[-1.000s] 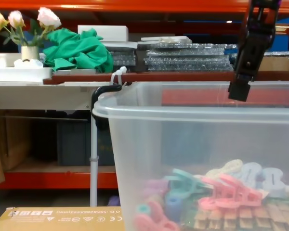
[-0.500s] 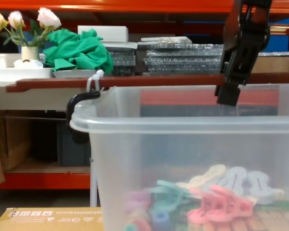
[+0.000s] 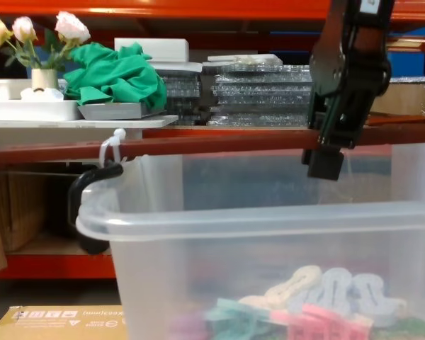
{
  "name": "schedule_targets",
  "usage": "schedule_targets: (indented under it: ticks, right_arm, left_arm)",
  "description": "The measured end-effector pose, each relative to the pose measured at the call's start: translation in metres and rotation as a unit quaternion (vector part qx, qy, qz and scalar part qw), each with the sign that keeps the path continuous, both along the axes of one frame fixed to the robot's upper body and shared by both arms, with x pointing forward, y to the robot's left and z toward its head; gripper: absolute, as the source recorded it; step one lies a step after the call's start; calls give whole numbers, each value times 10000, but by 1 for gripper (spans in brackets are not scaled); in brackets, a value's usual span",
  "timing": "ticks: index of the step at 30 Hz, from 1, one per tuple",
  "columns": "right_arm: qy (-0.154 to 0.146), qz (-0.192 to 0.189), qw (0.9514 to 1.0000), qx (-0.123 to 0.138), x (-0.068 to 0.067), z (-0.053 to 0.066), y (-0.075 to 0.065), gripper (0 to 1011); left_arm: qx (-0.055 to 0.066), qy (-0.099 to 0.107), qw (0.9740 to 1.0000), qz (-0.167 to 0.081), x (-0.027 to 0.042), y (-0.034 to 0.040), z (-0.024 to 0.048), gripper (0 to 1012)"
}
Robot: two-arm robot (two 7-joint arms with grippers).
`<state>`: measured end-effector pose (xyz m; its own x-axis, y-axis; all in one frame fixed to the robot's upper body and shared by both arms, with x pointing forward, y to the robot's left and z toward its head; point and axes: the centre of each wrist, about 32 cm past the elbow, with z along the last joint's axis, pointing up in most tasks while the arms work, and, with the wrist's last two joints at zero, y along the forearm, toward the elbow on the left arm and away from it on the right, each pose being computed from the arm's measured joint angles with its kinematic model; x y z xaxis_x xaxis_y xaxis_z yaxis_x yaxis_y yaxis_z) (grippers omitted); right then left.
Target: Use one hand to grasp the basket and place it at the designated location.
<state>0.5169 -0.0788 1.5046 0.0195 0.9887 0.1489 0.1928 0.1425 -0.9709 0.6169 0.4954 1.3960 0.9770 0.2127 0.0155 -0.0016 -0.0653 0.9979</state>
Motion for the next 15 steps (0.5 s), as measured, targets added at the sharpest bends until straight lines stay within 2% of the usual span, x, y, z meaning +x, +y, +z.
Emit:
schedule_targets:
  ticks: [9,15]
  right_arm:
    - [28,79,10000,34,-32,-43,28,235]
    - [-91,96,9998,139,-85,-77,25,235]
  left_arm:
    - [0,-1,10000,0,0,0,0,0]
    - [0,0,10000,0,0,0,0,0]
